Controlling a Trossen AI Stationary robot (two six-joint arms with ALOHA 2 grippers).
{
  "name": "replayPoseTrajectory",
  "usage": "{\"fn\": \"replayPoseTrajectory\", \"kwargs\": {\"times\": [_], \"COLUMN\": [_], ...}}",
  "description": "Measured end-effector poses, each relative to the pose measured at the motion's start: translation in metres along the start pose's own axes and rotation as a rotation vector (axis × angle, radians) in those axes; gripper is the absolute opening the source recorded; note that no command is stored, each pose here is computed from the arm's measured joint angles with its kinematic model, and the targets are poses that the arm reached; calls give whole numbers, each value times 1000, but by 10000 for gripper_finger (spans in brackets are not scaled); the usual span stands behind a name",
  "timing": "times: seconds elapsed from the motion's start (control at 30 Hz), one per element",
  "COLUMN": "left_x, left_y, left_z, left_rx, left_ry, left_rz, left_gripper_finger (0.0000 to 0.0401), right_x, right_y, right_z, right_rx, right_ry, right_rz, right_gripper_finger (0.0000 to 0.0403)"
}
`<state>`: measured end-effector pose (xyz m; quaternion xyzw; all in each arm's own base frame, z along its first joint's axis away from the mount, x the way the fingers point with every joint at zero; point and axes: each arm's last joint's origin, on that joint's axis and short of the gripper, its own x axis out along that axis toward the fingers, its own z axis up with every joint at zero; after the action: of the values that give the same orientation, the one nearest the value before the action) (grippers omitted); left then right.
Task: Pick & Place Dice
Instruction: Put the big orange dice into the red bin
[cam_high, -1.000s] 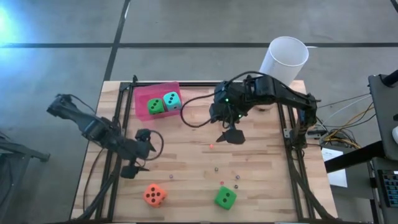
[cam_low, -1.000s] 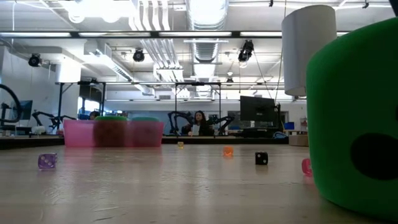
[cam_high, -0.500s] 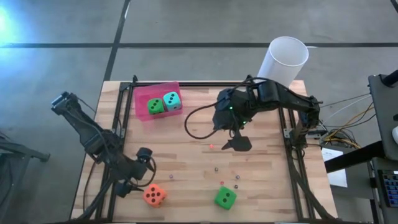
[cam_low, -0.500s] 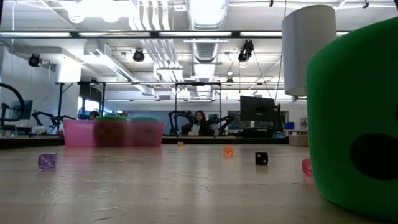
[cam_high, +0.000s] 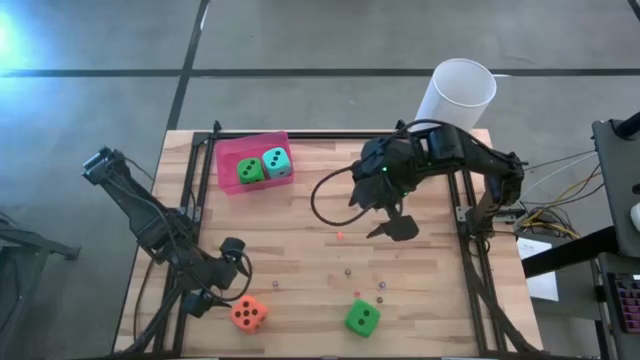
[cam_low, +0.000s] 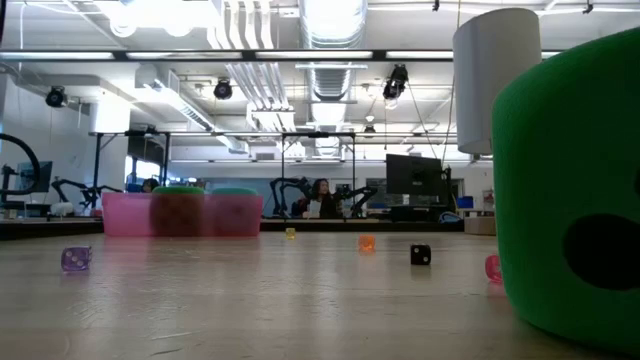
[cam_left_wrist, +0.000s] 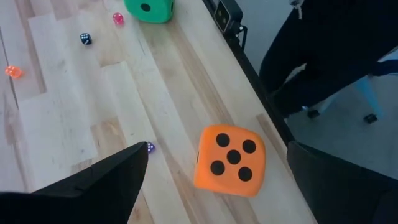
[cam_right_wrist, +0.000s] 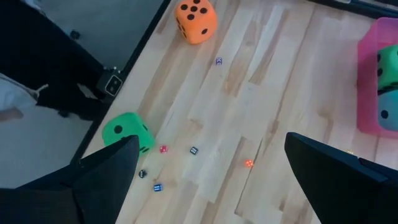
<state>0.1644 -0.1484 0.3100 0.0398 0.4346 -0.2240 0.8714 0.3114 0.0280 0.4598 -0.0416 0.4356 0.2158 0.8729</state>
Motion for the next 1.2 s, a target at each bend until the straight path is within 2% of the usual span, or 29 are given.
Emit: {"fn": "replayPoseTrajectory", "kwargs": {"times": [0.3, 0.63, 0.9, 1.2], "left_x": [0, -3, -3, -2], "left_y": [1, 5, 5, 6], "left_z": [-2, -15, -14, -14], "left_rx": [3, 15, 14, 12], "left_ry": [24, 144, 143, 141], "left_rz": [11, 51, 51, 52], "left_gripper_finger": [386, 391, 386, 390], "right_x": [-1, -1, -1, -1], "right_y": [0, 0, 0, 0], "right_z": [0, 0, 0, 0], "right_rx": [39, 61, 139, 139], "right_ry": [-8, -9, -9, -10], "right_rz": [-2, -1, 0, -1], "right_gripper_finger": [400, 400, 400, 400]}}
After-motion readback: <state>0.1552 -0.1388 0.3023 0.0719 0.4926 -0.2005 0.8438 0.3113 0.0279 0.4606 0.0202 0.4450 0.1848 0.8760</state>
